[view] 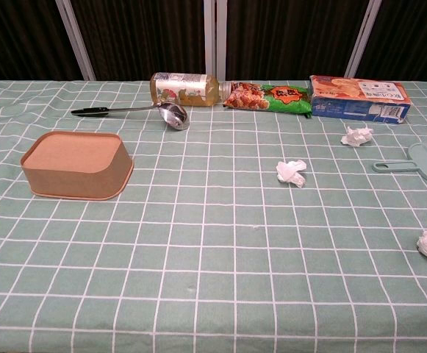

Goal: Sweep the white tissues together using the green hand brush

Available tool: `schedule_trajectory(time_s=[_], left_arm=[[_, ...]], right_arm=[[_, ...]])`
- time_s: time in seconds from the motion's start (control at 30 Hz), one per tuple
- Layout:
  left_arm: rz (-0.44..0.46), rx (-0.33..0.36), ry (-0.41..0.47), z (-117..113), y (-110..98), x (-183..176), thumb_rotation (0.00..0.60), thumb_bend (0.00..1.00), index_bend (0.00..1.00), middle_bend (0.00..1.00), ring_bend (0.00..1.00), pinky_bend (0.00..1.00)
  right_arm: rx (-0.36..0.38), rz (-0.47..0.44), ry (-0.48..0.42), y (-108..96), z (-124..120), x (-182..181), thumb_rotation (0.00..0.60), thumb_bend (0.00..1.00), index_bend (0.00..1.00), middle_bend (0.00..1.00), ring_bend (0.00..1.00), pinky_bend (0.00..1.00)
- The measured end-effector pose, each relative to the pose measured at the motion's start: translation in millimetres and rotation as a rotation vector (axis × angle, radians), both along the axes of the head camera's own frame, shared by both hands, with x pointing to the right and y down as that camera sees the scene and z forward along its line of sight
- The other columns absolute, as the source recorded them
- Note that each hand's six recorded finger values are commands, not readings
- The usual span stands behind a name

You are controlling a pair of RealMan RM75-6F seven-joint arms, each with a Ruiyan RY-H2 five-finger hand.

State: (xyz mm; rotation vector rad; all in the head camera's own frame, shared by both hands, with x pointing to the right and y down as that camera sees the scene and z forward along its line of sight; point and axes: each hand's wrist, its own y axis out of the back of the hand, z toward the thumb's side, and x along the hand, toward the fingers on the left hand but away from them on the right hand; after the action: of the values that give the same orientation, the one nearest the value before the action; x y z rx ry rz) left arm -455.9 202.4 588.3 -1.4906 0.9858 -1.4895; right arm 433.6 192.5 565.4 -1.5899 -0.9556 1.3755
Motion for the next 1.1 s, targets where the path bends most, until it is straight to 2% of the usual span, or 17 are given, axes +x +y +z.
schedule_trajectory(time_s=[0.3,0.53,0.6,0.8,0.93,1.1], left_arm=[[0.009,0.005,0.001,-1.6,-1.3,2.9,0.6,0.11,0.15,0.1,0.0,0.02],[0.016,0.016,0.007,-3.8,-3.4,5.4,0.6,0.11,0.15,0.1,0.0,0.02],[0.014,0.012,0.007,-3.6,-2.8,5.1,0.6,0.11,0.15,0.1,0.0,0.02],[0.005,0.011,0.004,-5.6,1.3,3.0,0.6,0.11,0.15,0.1,0.0,0.02],[-0.004,0.003,0.002,-5.9,3.3,1.8,0.6,0.11,0.15,0.1,0.0,0.02],[-0.008,0.009,-0.001,-8.3,4.0,0.8,0.6,0.11,0.15,0.1,0.0,0.02]], right_arm=[[-0.005,0.006,-0.009,-1.8,1.4,1.4,0.6,0.22,0.13,0.24,0.07,0.13],[-0.037,0.006,0.012,-19.0,16.4,-0.9,0.6,0.2,0.14,0.3,0.07,0.13],[-0.061,0.004,0.021,-27.9,25.9,-2.4,0.6,0.17,0.17,0.32,0.07,0.13],[-0.157,-0.022,0.058,-57.5,68.3,-10.9,0.6,0.17,0.29,0.34,0.07,0.13],[-0.188,-0.044,0.081,-74.7,98.1,-17.8,0.6,0.17,0.38,0.34,0.07,0.13],[-0.219,-0.081,0.119,-88.9,137.9,-30.9,0.6,0.17,0.4,0.35,0.07,0.13]])
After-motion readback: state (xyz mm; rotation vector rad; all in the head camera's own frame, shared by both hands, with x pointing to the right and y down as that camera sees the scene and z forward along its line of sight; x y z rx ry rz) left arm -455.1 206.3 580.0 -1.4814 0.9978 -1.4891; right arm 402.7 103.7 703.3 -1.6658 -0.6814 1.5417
